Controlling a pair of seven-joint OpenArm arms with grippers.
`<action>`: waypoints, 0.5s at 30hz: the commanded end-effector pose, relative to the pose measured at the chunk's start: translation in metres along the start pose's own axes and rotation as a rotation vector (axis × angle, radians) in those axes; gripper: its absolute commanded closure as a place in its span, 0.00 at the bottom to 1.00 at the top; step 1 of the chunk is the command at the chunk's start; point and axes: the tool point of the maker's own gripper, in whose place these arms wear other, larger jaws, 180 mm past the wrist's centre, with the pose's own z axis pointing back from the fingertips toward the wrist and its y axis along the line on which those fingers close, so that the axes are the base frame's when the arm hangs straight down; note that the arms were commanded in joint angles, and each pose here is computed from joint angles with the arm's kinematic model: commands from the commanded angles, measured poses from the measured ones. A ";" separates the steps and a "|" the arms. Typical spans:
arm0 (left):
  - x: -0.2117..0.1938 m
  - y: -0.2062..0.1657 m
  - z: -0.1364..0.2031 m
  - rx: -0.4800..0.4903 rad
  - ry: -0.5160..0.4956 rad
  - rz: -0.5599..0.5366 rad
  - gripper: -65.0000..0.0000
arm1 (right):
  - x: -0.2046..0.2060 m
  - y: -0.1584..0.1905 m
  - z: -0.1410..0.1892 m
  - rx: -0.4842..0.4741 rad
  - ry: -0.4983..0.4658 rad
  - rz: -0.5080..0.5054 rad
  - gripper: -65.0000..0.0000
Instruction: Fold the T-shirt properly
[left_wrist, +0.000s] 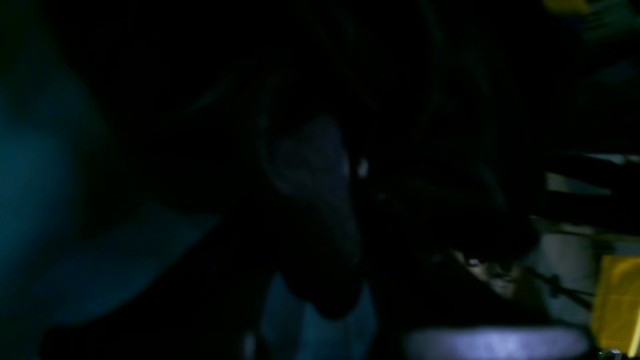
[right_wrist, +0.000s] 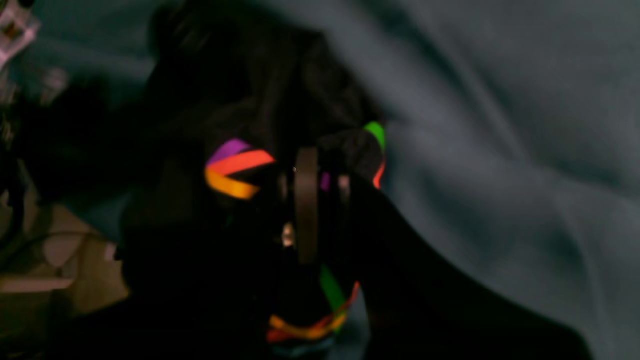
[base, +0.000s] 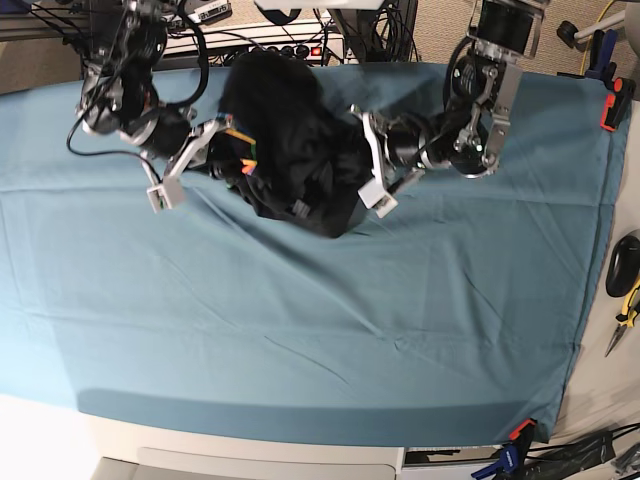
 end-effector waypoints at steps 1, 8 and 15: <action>0.004 0.023 0.007 0.106 0.030 -0.030 1.00 | 0.007 0.006 0.007 0.010 -0.037 0.023 1.00; 0.048 0.034 0.016 0.145 -0.033 -0.100 1.00 | -0.012 0.022 0.009 0.031 -0.043 -0.030 1.00; 0.083 0.061 0.019 0.184 -0.048 -0.104 1.00 | -0.001 0.047 -0.001 0.094 -0.139 -0.118 1.00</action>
